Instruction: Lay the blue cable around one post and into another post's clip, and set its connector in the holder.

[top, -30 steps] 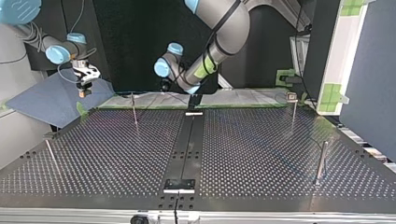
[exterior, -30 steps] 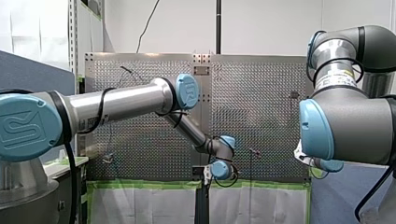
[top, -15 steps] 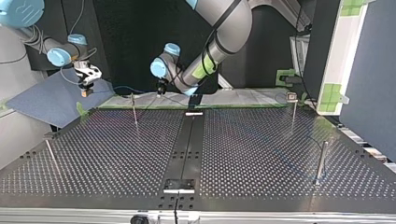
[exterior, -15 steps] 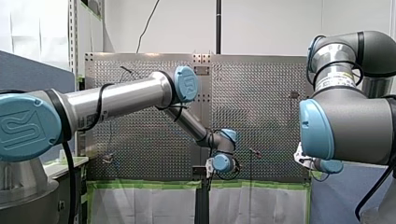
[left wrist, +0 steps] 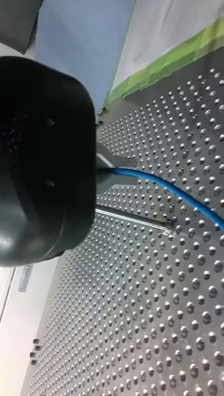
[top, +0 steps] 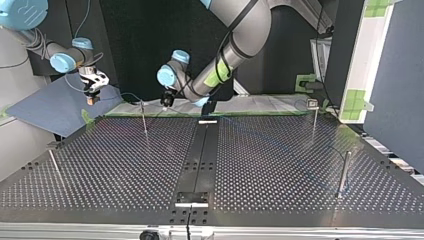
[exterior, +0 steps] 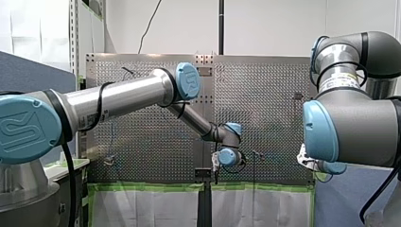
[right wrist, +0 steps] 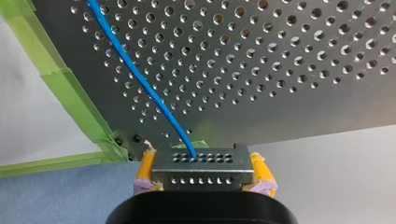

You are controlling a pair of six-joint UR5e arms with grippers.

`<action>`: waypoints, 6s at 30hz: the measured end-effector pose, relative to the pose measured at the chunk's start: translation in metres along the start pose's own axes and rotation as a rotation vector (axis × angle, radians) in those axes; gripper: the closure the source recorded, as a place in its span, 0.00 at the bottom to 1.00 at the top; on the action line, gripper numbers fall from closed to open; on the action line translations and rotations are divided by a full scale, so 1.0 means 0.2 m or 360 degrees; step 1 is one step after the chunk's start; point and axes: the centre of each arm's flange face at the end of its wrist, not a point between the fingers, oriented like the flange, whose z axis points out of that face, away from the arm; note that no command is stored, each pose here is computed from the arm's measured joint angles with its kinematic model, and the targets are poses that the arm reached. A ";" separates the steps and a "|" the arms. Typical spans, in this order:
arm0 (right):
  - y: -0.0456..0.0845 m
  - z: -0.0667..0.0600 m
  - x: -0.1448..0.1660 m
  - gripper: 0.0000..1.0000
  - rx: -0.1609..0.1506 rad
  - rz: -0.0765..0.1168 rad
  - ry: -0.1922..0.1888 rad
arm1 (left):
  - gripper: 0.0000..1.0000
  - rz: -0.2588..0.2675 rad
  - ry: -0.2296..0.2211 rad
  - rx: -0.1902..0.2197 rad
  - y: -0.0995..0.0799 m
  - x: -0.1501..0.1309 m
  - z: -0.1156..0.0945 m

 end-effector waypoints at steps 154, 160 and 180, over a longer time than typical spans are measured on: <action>-0.11 0.18 0.15 1.00 0.0080 0.0017 0.0084 | 0.00 0.0197 0.0131 0.0230 -0.20 -0.13 -0.33; -0.11 0.18 0.14 1.00 0.0079 0.0017 0.0079 | 0.00 0.0190 0.0142 0.0206 -0.18 -0.12 -0.33; -0.09 0.18 0.13 1.00 0.0074 0.0039 0.0079 | 0.00 0.0111 -0.0082 -0.0007 -0.04 -0.46 -0.46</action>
